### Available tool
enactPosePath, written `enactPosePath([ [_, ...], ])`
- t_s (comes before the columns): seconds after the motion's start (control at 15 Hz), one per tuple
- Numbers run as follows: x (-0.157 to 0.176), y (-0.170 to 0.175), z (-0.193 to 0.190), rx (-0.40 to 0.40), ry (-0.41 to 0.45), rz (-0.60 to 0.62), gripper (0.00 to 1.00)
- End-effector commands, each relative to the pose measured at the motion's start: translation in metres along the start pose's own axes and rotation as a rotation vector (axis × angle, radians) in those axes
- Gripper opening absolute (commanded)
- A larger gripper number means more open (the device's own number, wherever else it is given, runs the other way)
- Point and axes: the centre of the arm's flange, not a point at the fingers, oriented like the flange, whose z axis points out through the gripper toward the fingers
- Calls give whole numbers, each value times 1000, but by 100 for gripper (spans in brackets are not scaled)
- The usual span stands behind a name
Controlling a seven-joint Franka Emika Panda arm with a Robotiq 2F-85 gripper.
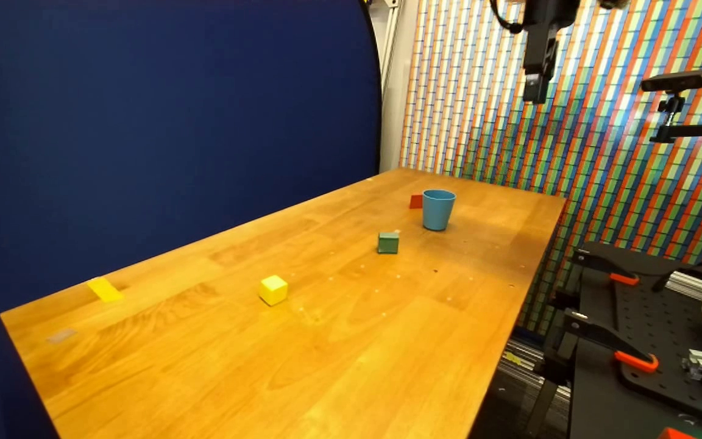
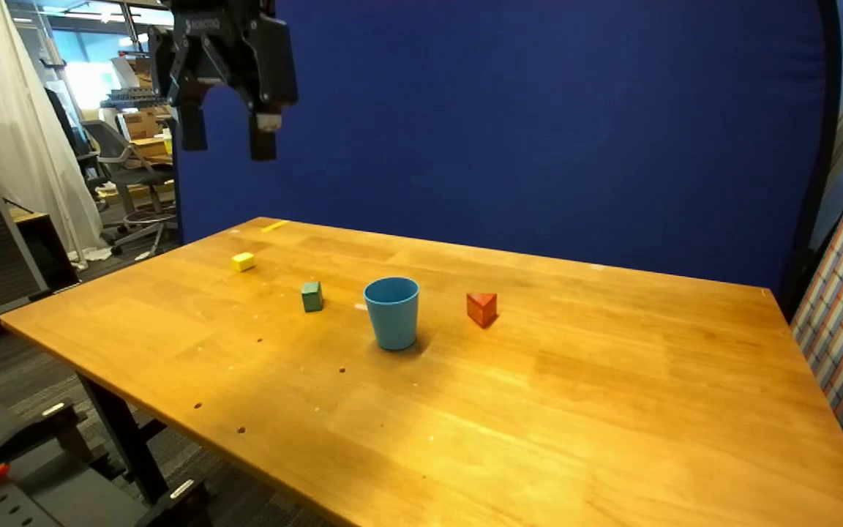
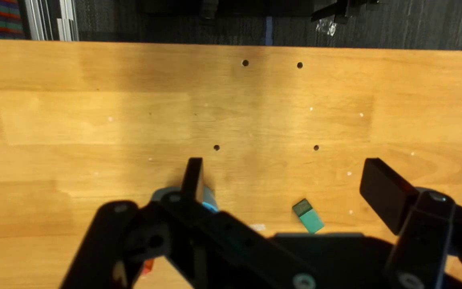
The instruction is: Put the yellow cube inside the cup
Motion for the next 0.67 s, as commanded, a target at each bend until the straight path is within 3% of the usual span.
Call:
enactPosePath([
  [0.0, 68, -52, 54, -5, -41, -171, 100],
  [0.6, 178, -220, 189, -11, -84, -547, 100],
])
